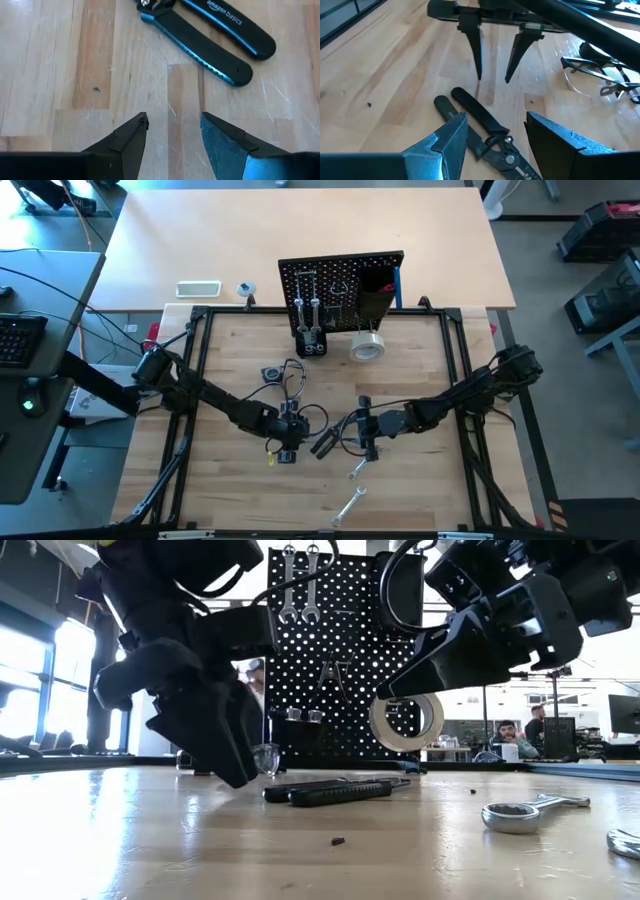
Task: Hang tools onto peg board
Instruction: Put the black wire stripper into the top black bin on the pegboard
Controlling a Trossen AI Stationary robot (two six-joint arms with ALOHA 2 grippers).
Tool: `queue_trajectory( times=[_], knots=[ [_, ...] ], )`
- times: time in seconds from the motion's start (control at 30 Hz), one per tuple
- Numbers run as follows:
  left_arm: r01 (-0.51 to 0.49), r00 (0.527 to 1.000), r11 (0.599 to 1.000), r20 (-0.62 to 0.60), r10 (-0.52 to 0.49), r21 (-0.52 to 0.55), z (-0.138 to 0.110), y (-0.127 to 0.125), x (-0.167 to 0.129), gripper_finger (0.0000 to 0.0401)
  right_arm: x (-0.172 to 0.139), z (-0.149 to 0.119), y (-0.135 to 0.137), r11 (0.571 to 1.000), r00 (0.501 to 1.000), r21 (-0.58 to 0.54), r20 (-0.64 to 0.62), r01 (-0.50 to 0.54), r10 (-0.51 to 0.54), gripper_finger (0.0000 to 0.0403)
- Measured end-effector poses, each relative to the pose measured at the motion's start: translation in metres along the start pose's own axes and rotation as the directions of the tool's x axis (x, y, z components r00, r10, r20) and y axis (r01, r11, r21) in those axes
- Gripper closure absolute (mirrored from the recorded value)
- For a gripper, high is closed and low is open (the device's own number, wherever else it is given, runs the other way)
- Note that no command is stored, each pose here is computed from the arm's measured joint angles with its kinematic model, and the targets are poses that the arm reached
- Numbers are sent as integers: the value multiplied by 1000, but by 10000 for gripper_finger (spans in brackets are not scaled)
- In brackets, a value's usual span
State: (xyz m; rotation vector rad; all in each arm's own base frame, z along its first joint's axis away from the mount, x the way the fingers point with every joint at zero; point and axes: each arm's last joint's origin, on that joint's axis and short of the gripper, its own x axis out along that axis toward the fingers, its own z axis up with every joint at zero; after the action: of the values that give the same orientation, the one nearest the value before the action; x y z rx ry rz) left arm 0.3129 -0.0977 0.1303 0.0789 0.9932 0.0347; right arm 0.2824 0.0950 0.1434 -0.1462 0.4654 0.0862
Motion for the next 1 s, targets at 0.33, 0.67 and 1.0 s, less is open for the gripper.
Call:
queue_trajectory(
  times=[0.33, 0.67, 1.0],
  knots=[
    [57, 984, 995, 175, -42, -81, -12, 8, 0, 221, 0, 1, 0, 999, 1000, -36, 11, 1, 0, 208],
    [114, 970, 979, 232, -73, -168, -27, 8, -1, 221, 6, 0, 0, 984, 999, -178, 54, 9, 1, 208],
    [154, 913, 974, 401, -74, -169, -10, 11, -5, 221, 42, -15, 3, 976, 997, -209, -57, -64, 53, 208]
  ],
)
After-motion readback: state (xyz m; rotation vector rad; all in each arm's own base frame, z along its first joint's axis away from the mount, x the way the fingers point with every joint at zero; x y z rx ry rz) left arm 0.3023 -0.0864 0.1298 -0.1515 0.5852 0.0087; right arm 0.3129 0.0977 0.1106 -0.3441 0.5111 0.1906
